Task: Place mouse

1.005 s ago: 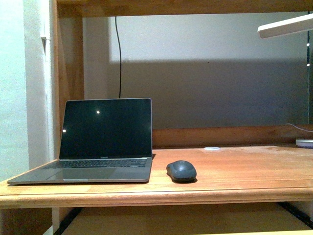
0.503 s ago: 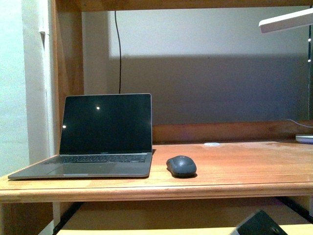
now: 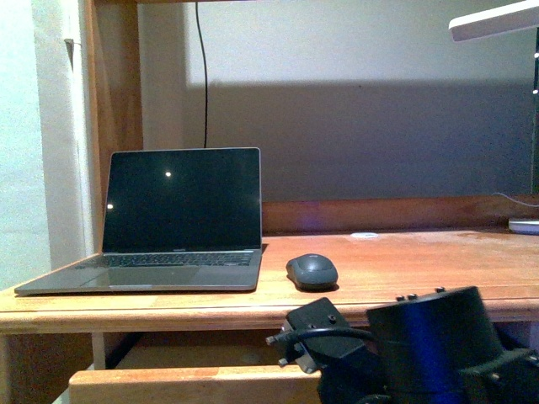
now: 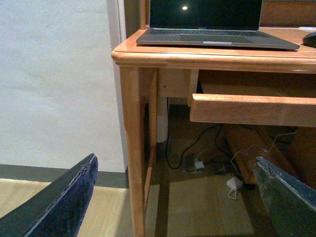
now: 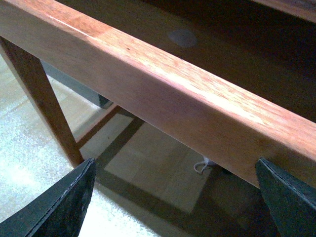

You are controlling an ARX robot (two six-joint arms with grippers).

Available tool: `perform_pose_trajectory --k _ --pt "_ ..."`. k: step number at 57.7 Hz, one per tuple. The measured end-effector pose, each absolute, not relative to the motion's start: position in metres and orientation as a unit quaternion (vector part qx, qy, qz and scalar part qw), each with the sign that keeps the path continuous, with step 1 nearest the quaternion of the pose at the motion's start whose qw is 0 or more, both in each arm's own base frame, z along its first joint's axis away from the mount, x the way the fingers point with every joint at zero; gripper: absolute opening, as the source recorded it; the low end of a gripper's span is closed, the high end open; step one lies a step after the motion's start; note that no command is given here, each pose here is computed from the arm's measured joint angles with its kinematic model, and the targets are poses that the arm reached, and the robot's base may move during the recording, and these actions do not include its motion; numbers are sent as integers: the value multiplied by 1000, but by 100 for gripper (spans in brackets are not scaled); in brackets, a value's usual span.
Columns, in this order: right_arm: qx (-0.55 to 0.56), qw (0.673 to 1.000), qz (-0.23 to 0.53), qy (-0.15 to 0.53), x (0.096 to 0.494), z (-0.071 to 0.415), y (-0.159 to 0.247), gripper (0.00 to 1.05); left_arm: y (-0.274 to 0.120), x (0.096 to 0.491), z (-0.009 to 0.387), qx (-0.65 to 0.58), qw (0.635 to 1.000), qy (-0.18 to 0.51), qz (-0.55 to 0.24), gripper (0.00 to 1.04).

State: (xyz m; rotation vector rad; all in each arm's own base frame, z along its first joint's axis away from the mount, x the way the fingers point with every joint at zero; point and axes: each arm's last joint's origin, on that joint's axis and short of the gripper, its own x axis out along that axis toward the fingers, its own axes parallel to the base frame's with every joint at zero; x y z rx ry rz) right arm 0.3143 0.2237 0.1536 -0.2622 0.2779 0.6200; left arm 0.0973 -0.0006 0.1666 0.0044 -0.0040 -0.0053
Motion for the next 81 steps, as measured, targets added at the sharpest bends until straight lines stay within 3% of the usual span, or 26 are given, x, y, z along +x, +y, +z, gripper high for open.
perform_pose_trajectory --k 15,36,49,63,81 --pt "-123 940 294 125 334 156 250 97 -1 97 167 2 1000 -2 -3 97" --pt "-102 945 284 125 332 157 238 97 -1 97 167 2 1000 -2 -3 97" --pt "-65 954 268 120 303 181 179 97 -1 97 167 2 1000 -2 -3 97" --pt "-10 973 208 95 251 211 80 97 -1 97 167 2 1000 -2 -3 97" --pt "71 981 173 51 159 210 -4 97 -1 97 167 2 1000 -2 -3 97"
